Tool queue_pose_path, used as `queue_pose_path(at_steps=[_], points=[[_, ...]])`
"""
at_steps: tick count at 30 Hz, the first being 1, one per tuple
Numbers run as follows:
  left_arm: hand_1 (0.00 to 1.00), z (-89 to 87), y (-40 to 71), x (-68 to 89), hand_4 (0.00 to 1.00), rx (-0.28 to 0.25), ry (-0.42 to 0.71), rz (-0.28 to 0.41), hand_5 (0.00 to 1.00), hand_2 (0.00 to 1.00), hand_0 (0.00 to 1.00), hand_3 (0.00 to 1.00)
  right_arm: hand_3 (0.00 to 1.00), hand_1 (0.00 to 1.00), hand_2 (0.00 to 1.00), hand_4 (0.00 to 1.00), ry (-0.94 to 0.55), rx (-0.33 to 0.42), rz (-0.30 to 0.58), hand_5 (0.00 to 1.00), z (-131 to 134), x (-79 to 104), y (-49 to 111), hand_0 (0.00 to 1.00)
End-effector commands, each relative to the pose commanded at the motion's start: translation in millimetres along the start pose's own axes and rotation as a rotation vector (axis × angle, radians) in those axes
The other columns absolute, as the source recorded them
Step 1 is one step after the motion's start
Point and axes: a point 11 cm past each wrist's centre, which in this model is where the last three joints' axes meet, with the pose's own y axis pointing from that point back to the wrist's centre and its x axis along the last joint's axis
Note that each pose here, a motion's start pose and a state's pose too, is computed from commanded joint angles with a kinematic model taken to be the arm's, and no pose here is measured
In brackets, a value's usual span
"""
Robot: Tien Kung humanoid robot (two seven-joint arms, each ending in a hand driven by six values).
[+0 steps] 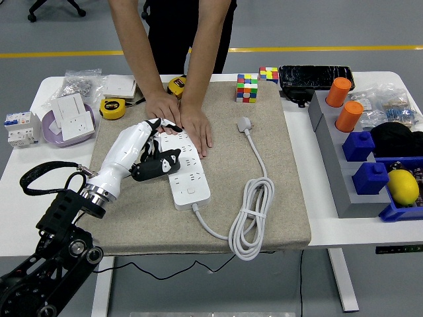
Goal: Pick up the plug,place it near the board,insert it into the board,press the button
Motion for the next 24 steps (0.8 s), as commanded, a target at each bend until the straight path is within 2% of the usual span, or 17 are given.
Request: queue_pose_path(at_steps=[2,3,5,8,9,14,15,18,19,24], points=[[0.255,0.7,-5.1,-1.1,0.832,-0.036,0.072,0.015,0.093,0.285,0.331,0.494,0.739,0.733,0.721,0.998,0.0,0.001,0.0,0.691,-0.2,0.0,0.0,0.892],[0.775,-1.4,-7.7,-4.0,0.842,-0.044,0.106,0.005,0.142,0.668,0.74,0.581,0.739,0.733,0.721,0.998,0.001,0.0,0.0,0.69,-0.3,0.2,0.0,0.891],[0.775,-10.1,-11.6,-6.4,0.842,-0.019,0.185,-0.002,0.142,0.668,0.74,0.581,0.739,0.733,0.721,0.998,0.002,0.001,0.0,0.69,-0.4,0.1,0.0,0.891],[0.775,-25.9,-16.4,-11.9,0.842,0.057,0.312,-0.02,0.142,0.668,0.74,0.581,0.739,0.733,0.721,0.998,0.002,0.0,0.0,0.69,-0.1,-0.2,0.0,0.891],[0.966,-29.6,-18.3,-13.8,0.97,0.079,0.349,-0.028,0.304,0.909,0.968,0.852,0.738,0.733,0.721,0.998,0.002,-0.001,0.0,0.69,0.1,-0.1,0.0,0.89],[0.966,-51.9,-26.0,-22.7,0.97,0.198,0.536,-0.042,0.304,0.909,0.968,0.852,0.738,0.733,0.721,0.998,0.002,-0.001,0.0,0.69,-0.2,0.0,0.0,0.89],[0.998,-54.8,-26.9,-23.1,0.998,0.215,0.577,-0.034,0.351,0.998,0.998,0.955,0.739,0.733,0.721,0.998,0.001,-0.001,0.0,0.69,-0.5,0.0,0.0,0.889],[0.998,-65.5,-31.9,-23.2,0.998,0.273,0.665,-0.015,0.351,0.998,0.998,0.955,0.739,0.733,0.721,0.998,0.0,0.003,0.0,0.69,-2.2,0.0,0.0,0.889],[0.998,-68.0,-33.2,-22.4,0.998,0.282,0.656,-0.012,0.351,0.998,0.998,0.955,0.739,0.733,0.721,0.998,0.0,0.004,0.0,0.69,-2.6,0.1,0.0,0.889],[0.998,-80.5,-40.4,-15.6,0.998,0.304,0.445,-0.025,0.321,0.998,0.998,0.956,0.737,0.733,0.721,0.998,-0.001,0.005,0.001,0.69,-3.4,0.7,0.0,0.887]])
